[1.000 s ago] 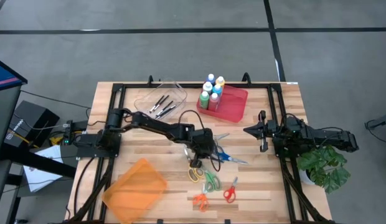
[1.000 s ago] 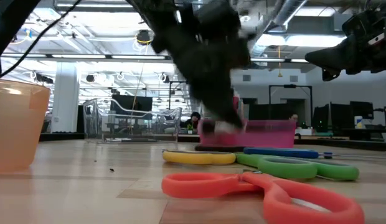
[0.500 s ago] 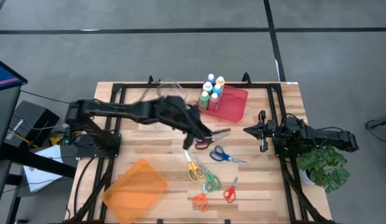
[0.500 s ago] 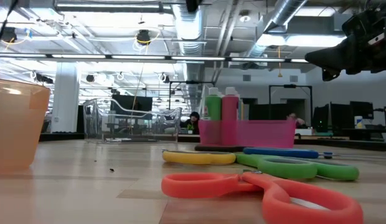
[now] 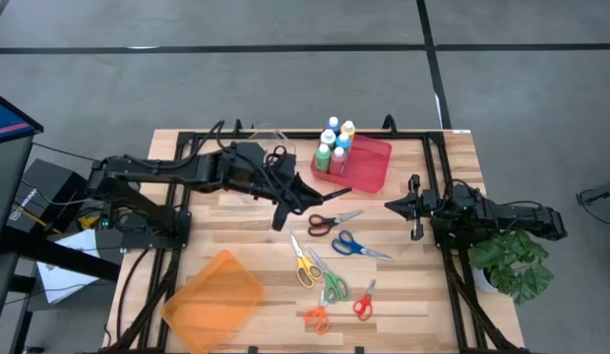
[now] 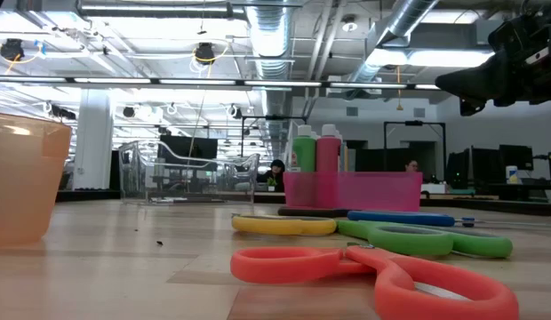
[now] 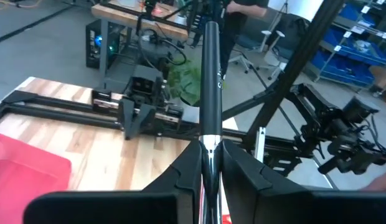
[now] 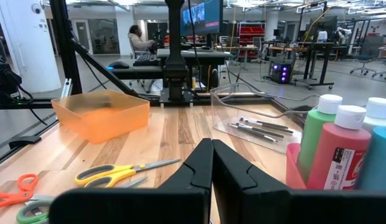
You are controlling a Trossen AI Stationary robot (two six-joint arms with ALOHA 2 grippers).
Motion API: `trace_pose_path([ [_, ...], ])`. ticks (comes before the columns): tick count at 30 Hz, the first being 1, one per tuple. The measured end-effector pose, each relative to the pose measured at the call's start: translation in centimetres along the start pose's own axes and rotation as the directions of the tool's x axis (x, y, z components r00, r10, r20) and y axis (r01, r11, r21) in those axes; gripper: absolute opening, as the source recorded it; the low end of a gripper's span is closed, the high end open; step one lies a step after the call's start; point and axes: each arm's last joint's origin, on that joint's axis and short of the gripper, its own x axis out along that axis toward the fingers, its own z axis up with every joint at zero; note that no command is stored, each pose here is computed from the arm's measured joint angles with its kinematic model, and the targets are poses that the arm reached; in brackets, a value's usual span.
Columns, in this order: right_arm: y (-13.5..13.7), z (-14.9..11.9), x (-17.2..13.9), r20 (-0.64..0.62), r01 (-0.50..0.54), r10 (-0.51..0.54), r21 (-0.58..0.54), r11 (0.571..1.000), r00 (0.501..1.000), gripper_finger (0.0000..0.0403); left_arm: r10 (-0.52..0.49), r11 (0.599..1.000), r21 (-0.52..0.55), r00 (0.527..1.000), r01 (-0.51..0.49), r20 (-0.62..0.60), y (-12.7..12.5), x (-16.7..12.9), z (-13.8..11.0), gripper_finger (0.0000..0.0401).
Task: Pick & Place Paint Supplies
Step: Put the black paint brush into the transparent bin
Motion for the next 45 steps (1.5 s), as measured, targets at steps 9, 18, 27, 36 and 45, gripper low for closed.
trace_pose_path([
  [9, 0.0, 0.0, 0.0, 0.000, 0.000, 0.000, 0.000, 1.000, 1.000, 0.0000, -0.017, 1.000, 0.004, 1.000, 0.017, -0.005, -0.5, 0.1, -0.1, 0.0040],
  [18, 0.0, 0.0, 0.0, 0.000, 0.000, 0.000, 0.000, 1.000, 1.000, 0.0000, -0.017, 1.000, 0.006, 1.000, 0.017, -0.005, -0.5, 0.1, -0.1, 0.0044],
  [27, 0.0, 0.0, 0.0, 0.000, 0.000, 0.000, 0.000, 1.000, 1.000, 0.0000, -0.147, 0.979, -0.105, 0.962, 0.175, 0.231, -1.3, -0.3, 2.3, 0.0039],
  [36, 0.0, 0.0, 0.0, 0.000, 0.000, 0.000, 0.000, 1.000, 1.000, 0.0000, -0.498, 0.739, 0.011, 0.536, 0.673, 0.682, -3.6, -4.4, 7.3, 0.0042],
  [45, 0.0, 0.0, 0.0, 0.000, 0.000, 0.000, 0.000, 1.000, 1.000, 0.0000, -0.644, 0.602, 0.276, 0.250, 0.749, 0.723, -4.7, -7.3, 8.2, 0.0045],
])
